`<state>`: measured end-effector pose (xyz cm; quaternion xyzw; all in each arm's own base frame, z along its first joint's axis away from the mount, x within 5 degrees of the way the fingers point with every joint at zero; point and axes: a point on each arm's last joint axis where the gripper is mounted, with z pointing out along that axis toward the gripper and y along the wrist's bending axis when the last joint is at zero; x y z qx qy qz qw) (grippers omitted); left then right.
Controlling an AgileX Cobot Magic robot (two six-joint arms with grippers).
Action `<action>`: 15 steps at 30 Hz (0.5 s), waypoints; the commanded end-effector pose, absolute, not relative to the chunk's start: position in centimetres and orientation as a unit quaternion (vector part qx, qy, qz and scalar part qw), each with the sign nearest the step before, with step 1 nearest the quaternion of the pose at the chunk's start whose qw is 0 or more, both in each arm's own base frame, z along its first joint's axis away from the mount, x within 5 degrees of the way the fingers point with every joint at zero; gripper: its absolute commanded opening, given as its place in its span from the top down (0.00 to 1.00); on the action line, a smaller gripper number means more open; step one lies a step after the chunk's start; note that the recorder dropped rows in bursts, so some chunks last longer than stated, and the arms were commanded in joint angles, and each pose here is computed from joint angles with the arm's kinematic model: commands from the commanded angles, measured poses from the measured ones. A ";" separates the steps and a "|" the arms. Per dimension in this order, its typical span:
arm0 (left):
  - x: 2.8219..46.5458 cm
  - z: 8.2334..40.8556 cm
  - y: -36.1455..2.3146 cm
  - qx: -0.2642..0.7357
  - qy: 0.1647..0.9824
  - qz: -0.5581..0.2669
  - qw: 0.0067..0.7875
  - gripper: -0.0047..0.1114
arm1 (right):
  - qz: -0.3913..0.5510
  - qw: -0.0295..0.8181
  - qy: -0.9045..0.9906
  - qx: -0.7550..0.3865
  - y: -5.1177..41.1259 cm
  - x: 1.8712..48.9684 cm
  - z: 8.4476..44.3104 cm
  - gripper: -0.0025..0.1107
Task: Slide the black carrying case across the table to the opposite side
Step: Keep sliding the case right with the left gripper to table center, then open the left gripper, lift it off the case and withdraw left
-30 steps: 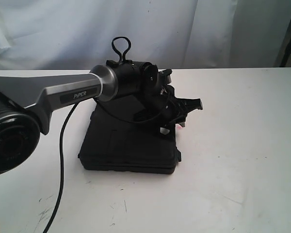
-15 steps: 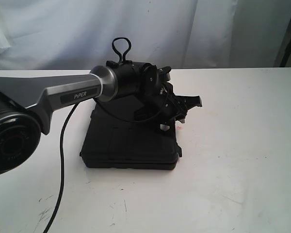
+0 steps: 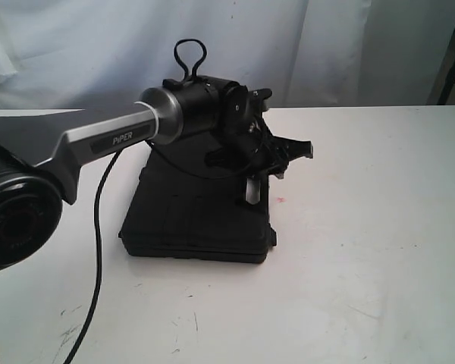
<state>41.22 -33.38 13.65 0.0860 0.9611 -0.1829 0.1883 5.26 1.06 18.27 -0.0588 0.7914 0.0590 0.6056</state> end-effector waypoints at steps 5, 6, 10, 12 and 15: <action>41.7 15.1 -33.3 0.090 0.956 -0.188 0.207 0.62 | 0.059 0.608 0.790 -0.054 1.0 5.3 18.2 0.98; 41.8 15.4 -33.2 0.092 0.955 -0.188 0.209 0.62 | 0.059 0.608 0.790 -0.054 1.0 5.3 18.2 0.98; 41.8 17.7 -32.5 0.119 0.951 -0.156 0.240 0.62 | 0.059 0.608 0.790 -0.054 1.0 5.3 18.2 0.98; 41.8 19.2 -32.0 0.130 0.947 -0.142 0.256 0.67 | 0.059 0.608 0.790 -0.054 1.0 5.3 18.2 0.98; 41.5 21.2 -31.3 0.146 0.944 -0.115 0.272 0.89 | 0.059 0.608 0.790 -0.054 1.0 5.3 18.2 0.98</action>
